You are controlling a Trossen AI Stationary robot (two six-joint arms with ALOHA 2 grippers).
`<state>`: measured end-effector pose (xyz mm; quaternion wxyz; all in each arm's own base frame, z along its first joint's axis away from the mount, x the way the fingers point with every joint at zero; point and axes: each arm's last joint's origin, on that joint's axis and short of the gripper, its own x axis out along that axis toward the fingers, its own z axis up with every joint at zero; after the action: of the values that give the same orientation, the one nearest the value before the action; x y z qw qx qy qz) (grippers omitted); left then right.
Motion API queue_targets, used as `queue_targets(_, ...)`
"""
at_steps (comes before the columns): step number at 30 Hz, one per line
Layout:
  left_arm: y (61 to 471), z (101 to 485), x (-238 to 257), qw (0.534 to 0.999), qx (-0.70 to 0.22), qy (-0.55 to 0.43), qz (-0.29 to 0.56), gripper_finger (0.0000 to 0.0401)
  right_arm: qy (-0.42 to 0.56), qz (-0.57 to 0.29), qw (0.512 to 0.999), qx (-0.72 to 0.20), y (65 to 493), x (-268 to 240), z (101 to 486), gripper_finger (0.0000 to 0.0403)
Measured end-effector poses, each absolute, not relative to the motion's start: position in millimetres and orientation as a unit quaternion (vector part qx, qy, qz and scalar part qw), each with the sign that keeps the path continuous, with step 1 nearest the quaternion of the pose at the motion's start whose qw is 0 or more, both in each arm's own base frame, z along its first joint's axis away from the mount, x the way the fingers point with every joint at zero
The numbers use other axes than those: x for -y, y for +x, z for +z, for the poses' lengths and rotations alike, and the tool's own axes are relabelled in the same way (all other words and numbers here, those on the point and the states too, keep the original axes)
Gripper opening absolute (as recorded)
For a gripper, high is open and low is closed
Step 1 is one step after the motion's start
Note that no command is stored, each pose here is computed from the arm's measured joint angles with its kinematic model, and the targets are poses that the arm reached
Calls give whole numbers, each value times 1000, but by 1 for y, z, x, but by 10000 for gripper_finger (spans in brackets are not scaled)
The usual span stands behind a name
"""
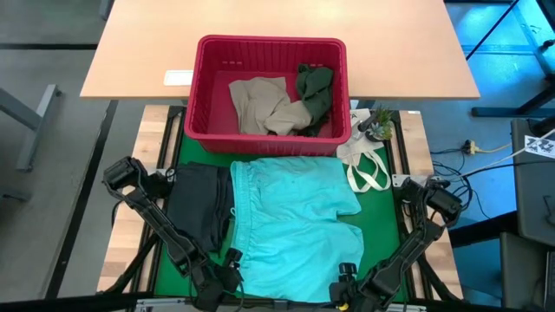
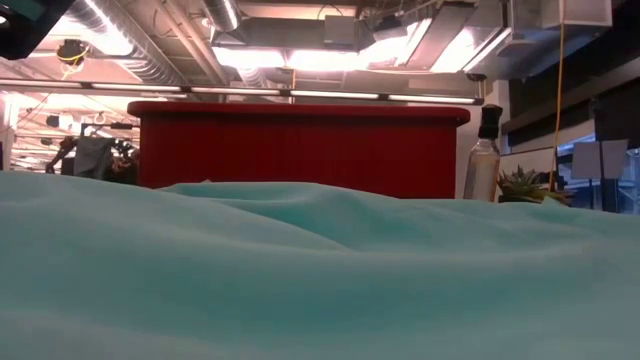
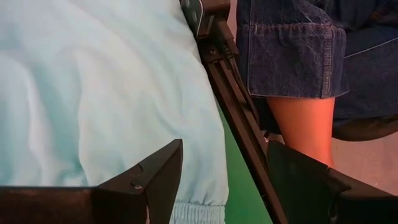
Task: Fold Laundry from Bin
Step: Fold the blue shorts from the red laundry bin
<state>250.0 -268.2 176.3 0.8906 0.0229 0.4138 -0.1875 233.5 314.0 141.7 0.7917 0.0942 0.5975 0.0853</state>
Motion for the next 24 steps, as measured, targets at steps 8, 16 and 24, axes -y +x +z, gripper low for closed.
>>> queue_targets(8,251,176,268,893,-411,25,-181,226,97,40,787,-609,234,-308,137,179)
queue_targets(16,252,176,266,895,-409,26,-175,226,87,28,783,-616,232,-305,135,40)
queue_targets(24,252,176,266,893,-412,21,-179,226,87,24,784,-614,234,-307,141,21)
